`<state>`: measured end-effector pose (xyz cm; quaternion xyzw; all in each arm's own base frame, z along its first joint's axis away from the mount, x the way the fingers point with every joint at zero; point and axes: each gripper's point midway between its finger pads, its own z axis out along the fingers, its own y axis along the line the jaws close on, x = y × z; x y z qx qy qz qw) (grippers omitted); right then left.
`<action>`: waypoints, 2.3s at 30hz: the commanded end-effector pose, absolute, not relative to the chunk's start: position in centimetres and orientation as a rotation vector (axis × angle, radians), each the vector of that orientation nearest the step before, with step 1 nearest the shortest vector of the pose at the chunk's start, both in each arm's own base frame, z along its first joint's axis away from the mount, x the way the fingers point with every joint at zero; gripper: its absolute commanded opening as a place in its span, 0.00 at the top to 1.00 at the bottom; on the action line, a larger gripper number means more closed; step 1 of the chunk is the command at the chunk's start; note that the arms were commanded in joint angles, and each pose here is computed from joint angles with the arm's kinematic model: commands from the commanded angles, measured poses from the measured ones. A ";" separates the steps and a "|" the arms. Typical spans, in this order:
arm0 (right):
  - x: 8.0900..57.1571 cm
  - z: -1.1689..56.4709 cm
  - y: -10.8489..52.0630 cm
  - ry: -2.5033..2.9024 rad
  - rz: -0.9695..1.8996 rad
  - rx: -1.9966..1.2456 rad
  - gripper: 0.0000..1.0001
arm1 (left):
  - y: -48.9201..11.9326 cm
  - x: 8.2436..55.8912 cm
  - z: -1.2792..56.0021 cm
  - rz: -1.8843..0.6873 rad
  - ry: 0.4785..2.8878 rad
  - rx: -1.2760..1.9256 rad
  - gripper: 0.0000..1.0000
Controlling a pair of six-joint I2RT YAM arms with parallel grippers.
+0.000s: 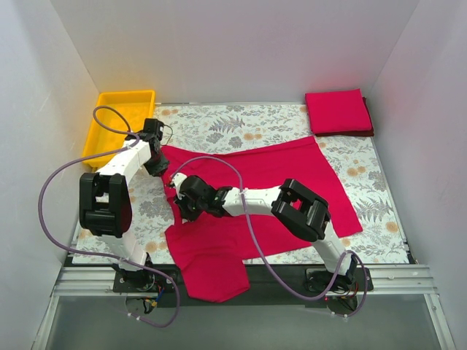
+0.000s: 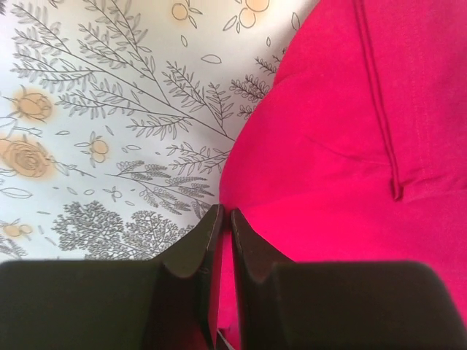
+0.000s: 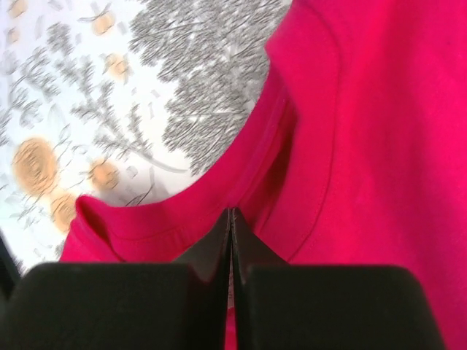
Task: Fold and stack the t-shirts
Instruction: Flatten the tshirt out, then fold the tshirt
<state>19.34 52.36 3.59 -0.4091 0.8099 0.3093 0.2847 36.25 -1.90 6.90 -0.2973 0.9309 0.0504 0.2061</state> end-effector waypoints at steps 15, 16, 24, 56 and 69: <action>18.0 12.0 48.5 1.961 1.078 -1.085 0.54 | -1.7 37.2 10.3 0.194 2.487 -0.793 0.47; 19.6 12.0 47.3 1.979 1.030 -1.047 0.54 | -2.7 36.8 10.1 0.166 2.501 -0.764 0.47; 30.4 9.4 31.2 2.219 0.533 -0.648 0.57 | -8.1 34.0 6.7 0.073 2.620 -0.647 0.50; 21.8 5.6 11.7 2.652 0.241 -0.087 0.38 | -6.9 38.6 6.4 0.169 2.566 -0.641 0.48; 30.4 10.5 12.5 2.466 0.343 -0.039 0.42 | -4.5 47.8 8.0 0.039 2.430 -0.696 0.51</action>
